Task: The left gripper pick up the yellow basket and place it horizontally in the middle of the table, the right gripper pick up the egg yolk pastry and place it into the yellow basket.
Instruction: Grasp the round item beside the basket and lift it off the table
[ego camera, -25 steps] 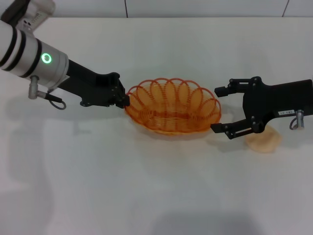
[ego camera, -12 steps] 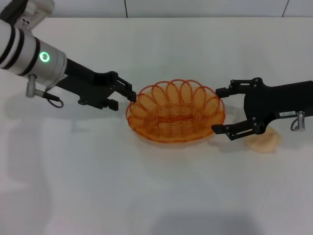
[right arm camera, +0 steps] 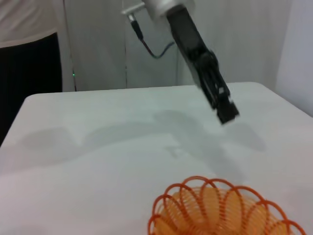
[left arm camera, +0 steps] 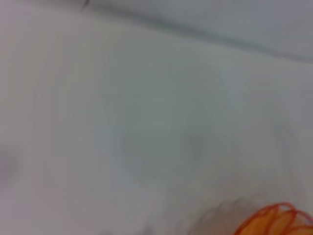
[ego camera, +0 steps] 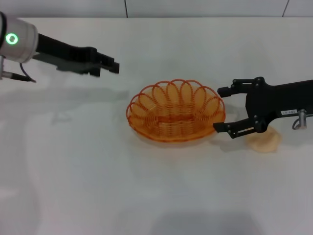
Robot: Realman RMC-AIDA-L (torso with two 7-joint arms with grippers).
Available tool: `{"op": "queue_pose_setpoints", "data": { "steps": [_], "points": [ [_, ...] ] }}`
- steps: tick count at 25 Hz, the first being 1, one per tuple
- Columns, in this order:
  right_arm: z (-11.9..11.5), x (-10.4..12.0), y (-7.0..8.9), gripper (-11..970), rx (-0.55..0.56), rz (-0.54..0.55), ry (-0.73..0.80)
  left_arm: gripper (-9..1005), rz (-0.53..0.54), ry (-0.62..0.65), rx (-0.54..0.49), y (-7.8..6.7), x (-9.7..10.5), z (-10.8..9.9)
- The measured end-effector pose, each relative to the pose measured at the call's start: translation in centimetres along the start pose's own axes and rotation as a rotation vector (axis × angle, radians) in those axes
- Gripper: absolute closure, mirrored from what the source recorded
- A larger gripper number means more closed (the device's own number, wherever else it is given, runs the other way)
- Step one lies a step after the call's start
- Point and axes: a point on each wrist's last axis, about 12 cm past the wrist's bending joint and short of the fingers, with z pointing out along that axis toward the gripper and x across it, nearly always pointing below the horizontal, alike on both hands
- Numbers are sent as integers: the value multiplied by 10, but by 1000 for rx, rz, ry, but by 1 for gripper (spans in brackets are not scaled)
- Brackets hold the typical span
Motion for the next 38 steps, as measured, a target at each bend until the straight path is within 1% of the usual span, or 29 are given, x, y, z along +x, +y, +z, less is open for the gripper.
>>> {"op": "queue_pose_setpoints", "data": {
  "steps": [2,4,8,12,13,16,17,21,23,24,25,28,31,35,38],
  "points": [
    [-3,0,0,74,9,16,6,386,123,-53,54,0,2,-5],
    [-8,1,1,74,23,35,15,388,217,-100,104,0,7,-9],
    [-18,0,1,75,49,76,63,382,427,-245,203,4,26,-16],
    [-22,2,4,75,50,116,112,377,578,-367,266,8,46,-23],
    [-22,2,4,75,45,127,117,350,598,-381,273,9,49,-24],
    [-23,2,4,75,42,147,130,269,702,-394,303,14,63,-31],
    [-23,2,4,75,43,152,138,242,716,-392,309,15,65,-32],
    [-23,2,3,74,43,163,160,192,824,-367,352,22,86,-36],
    [-23,2,3,74,42,163,164,167,858,-349,345,28,96,-37],
    [-23,2,3,74,41,163,167,167,858,-349,345,28,96,-37],
    [-23,2,3,74,40,163,169,168,886,-326,323,34,106,-38],
    [-23,3,3,75,34,170,186,169,907,-303,317,40,117,-40],
    [-22,4,3,85,28,179,220,170,924,-278,345,42,128,-46],
    [-21,4,0,105,24,200,286,171,936,-261,367,46,135,-54],
    [-21,4,-3,120,34,225,342,173,939,-250,378,46,138,-56]
  ]
}}
